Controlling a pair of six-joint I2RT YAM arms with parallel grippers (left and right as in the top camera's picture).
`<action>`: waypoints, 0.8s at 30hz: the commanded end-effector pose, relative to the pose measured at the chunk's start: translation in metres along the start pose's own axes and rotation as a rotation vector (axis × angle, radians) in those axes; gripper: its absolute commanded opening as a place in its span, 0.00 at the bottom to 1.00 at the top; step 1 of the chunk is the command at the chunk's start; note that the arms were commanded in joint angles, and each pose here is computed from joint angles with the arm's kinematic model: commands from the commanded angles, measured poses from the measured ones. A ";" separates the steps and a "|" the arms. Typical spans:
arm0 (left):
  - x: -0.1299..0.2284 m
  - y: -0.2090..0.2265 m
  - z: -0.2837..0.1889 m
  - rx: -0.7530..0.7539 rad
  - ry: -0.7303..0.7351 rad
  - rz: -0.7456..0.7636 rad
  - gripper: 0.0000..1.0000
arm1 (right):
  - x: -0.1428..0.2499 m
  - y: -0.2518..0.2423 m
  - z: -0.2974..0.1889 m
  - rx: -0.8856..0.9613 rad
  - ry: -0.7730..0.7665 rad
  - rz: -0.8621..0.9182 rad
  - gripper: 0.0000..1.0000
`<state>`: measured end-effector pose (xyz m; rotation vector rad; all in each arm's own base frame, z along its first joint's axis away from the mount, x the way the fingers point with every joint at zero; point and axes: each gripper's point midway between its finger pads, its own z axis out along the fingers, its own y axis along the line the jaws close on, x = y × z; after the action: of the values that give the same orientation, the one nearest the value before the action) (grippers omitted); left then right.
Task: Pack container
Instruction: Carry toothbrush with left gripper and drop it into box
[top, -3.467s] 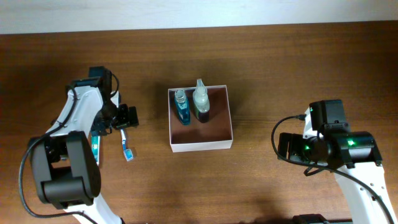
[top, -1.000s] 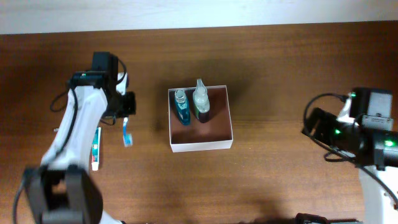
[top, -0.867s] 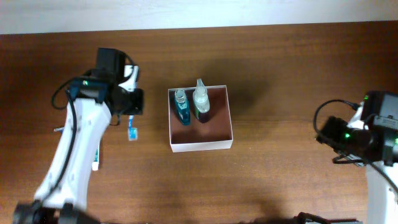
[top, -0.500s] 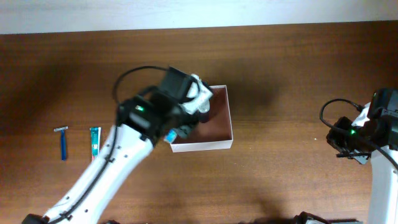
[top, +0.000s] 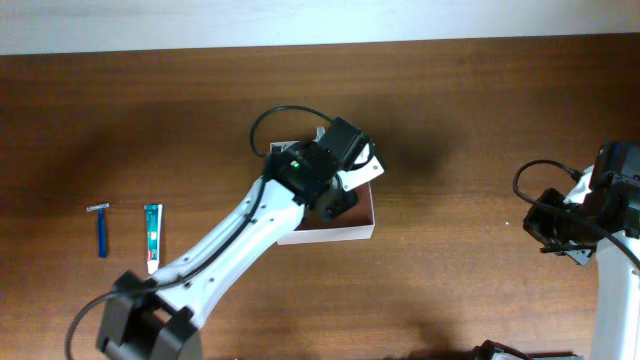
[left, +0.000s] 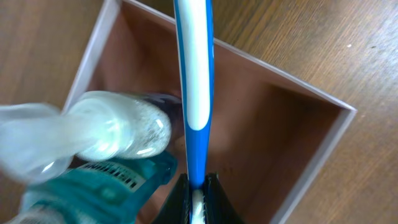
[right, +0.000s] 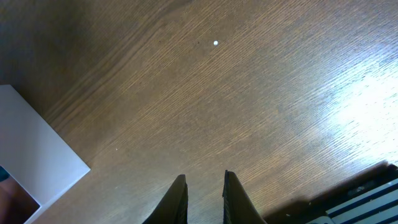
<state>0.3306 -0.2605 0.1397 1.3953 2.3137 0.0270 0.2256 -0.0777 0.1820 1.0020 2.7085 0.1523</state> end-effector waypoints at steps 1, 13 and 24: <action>0.002 0.001 0.019 0.002 0.029 0.019 0.00 | 0.007 0.003 0.006 -0.004 0.028 -0.037 0.13; 0.022 -0.011 0.064 0.051 0.144 0.016 0.06 | 0.021 -0.001 0.026 0.012 0.079 -0.091 0.14; 0.034 -0.016 0.063 0.068 0.197 -0.027 0.57 | 0.021 -0.001 0.026 0.013 0.079 -0.091 0.14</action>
<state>0.3247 -0.2554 0.0684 1.4669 2.4995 0.0686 0.2162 -0.0663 0.1546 0.9174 2.8125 0.1584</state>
